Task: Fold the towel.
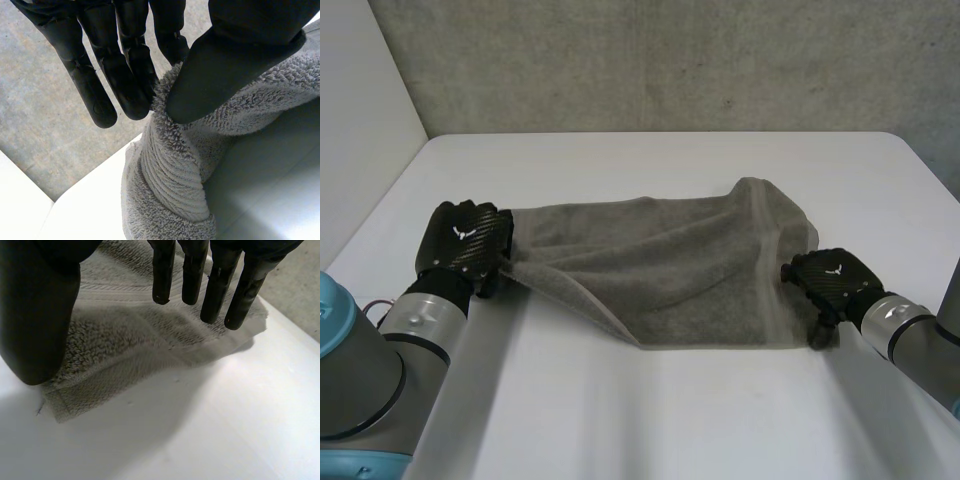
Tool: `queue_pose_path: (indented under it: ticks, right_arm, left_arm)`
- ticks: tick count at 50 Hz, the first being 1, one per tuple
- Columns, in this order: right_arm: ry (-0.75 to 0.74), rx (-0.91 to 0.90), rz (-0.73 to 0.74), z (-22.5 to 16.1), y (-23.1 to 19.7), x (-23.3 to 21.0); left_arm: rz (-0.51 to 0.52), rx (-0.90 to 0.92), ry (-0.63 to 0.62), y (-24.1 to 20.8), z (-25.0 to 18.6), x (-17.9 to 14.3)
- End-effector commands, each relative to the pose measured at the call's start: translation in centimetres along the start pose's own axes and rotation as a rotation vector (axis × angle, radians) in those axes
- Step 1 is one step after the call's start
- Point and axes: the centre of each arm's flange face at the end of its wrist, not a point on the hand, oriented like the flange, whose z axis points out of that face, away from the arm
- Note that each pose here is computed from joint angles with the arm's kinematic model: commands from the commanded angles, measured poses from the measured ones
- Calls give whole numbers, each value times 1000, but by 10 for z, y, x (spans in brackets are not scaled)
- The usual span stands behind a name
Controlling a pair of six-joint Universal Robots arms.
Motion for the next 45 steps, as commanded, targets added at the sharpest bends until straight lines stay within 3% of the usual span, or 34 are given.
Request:
queue_pose_path:
  ticks: [1, 31, 38, 45]
  right_arm:
    - [21, 30, -11, 3, -3, 3]
    - [9, 98, -5, 6, -19, -8]
    - [47, 148, 4, -17, -51, 6]
    - [-37, -24, -16, -46, -55, 9]
  left_arm:
    - [0, 0, -1, 0, 0, 0]
    - [0, 1, 1, 0, 0, 0]
    - [1, -1, -8, 0, 1, -2]
    - [13, -39, 3, -4, -15, -4]
